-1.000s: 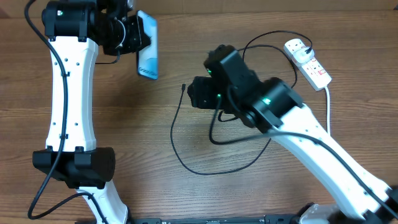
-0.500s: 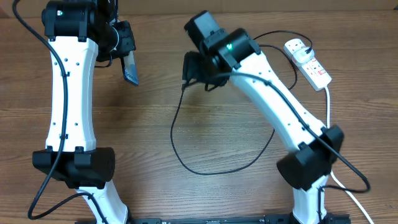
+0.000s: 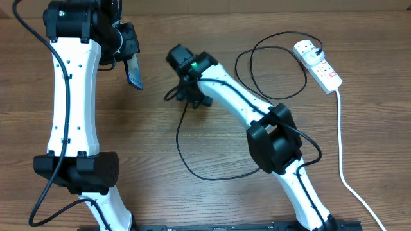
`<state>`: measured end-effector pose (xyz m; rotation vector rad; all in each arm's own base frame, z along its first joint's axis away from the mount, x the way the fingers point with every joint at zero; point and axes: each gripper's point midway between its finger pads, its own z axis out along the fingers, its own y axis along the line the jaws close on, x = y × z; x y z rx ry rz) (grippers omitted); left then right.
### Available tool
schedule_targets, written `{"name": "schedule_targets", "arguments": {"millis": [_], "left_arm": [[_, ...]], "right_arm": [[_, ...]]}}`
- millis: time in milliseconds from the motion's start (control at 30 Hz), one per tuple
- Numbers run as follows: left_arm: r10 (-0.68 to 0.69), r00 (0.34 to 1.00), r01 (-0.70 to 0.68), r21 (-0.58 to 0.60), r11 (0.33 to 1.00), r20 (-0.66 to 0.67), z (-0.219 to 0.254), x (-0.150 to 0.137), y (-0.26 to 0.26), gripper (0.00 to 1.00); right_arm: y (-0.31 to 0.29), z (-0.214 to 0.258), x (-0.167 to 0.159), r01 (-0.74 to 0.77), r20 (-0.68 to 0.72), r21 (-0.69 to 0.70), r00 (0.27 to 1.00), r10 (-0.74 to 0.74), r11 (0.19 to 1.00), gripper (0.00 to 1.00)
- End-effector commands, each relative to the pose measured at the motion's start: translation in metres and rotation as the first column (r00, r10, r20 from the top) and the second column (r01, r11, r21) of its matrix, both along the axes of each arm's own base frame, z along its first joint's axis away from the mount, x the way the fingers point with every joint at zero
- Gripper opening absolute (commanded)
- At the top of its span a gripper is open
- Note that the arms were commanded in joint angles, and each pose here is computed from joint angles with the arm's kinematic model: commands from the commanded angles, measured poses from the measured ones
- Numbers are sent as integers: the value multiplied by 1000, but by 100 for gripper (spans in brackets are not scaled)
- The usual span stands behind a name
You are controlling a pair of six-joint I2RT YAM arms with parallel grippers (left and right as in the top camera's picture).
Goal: Plug charger to phone and switch on socket
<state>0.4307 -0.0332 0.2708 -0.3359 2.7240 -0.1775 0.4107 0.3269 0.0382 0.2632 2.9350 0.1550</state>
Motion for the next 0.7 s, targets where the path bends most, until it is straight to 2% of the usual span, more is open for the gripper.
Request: {"name": "schedule_targets", "arguments": {"millis": [0, 100, 333, 667], "left_arm": [[12, 1000, -12, 4, 1000, 13, 4, 0, 1, 4], [12, 1000, -12, 4, 1000, 13, 4, 0, 1, 4], [12, 1000, -12, 4, 1000, 13, 4, 0, 1, 4], [8, 1000, -8, -6, 1000, 12, 4, 0, -1, 4]], "right_arm": [[6, 8, 12, 27, 62, 16, 998, -28, 1000, 63], [8, 4, 16, 28, 80, 14, 996, -29, 1000, 63], [3, -9, 26, 43, 122, -27, 992, -40, 999, 52], [-5, -37, 31, 57, 130, -94, 990, -45, 994, 52]]}}
